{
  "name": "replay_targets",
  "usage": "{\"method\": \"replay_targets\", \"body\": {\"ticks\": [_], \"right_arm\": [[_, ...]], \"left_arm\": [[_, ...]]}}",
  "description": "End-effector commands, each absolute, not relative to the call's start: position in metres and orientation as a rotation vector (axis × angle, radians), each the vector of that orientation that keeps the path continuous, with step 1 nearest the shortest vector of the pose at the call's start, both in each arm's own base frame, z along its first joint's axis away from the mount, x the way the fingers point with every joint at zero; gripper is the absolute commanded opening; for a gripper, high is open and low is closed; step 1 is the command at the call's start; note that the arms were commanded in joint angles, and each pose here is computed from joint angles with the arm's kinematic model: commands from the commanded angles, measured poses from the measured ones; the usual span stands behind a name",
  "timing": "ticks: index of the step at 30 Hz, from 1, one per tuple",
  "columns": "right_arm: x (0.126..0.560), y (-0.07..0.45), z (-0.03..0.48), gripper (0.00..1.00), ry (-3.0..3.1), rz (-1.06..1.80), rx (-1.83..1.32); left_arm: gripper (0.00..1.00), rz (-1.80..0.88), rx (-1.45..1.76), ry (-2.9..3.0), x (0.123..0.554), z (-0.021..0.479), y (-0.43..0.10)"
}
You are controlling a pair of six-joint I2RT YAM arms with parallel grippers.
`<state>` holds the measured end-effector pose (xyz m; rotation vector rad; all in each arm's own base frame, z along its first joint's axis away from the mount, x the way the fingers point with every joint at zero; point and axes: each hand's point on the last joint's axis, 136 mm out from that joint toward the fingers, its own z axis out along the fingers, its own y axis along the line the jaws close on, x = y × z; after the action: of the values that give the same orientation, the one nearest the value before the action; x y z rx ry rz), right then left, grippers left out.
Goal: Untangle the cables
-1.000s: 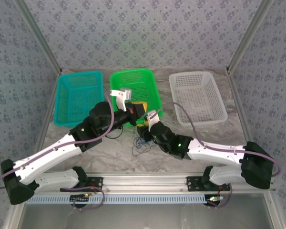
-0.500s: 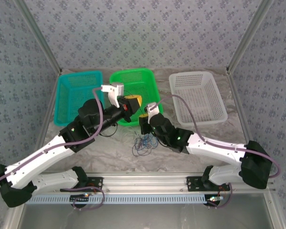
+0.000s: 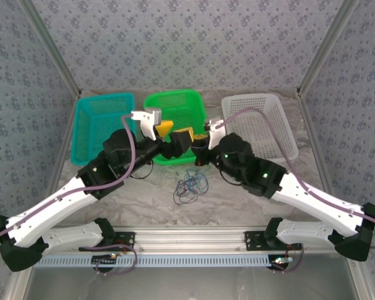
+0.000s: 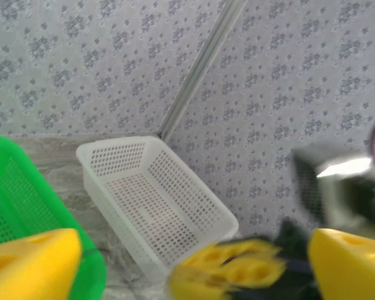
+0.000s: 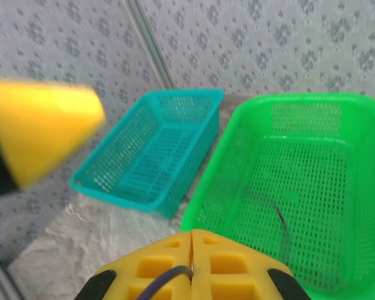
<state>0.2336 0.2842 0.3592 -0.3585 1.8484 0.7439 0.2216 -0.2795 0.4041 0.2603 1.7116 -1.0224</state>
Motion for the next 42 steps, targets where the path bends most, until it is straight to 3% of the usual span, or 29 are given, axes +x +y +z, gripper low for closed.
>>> {"method": "replay_targets", "body": {"ticks": [1,14,20,30,42], "right_arm": [[0.228,0.271,0.366,0.0,1.912,0.713,-0.393],[0.221,0.242,0.48,0.0,1.768,0.804,-0.345],[0.222,0.236,0.508,0.0,1.713,0.838,-0.292],[0.236,0.238,0.532,0.0,1.669,0.893,-0.21],[0.246,0.249,0.573,0.0,1.602,1.023,-0.196]], "left_arm": [[0.99,-0.987,0.241,1.7,0.217,0.402,-0.263],[0.99,-0.961,0.4,1.924,0.2,0.307,-0.274],[0.99,-0.895,0.43,1.974,0.205,0.274,-0.278],[0.99,-0.957,0.493,1.936,0.199,0.257,-0.29],[0.98,-1.042,0.698,1.84,0.192,0.249,-0.353]]}}
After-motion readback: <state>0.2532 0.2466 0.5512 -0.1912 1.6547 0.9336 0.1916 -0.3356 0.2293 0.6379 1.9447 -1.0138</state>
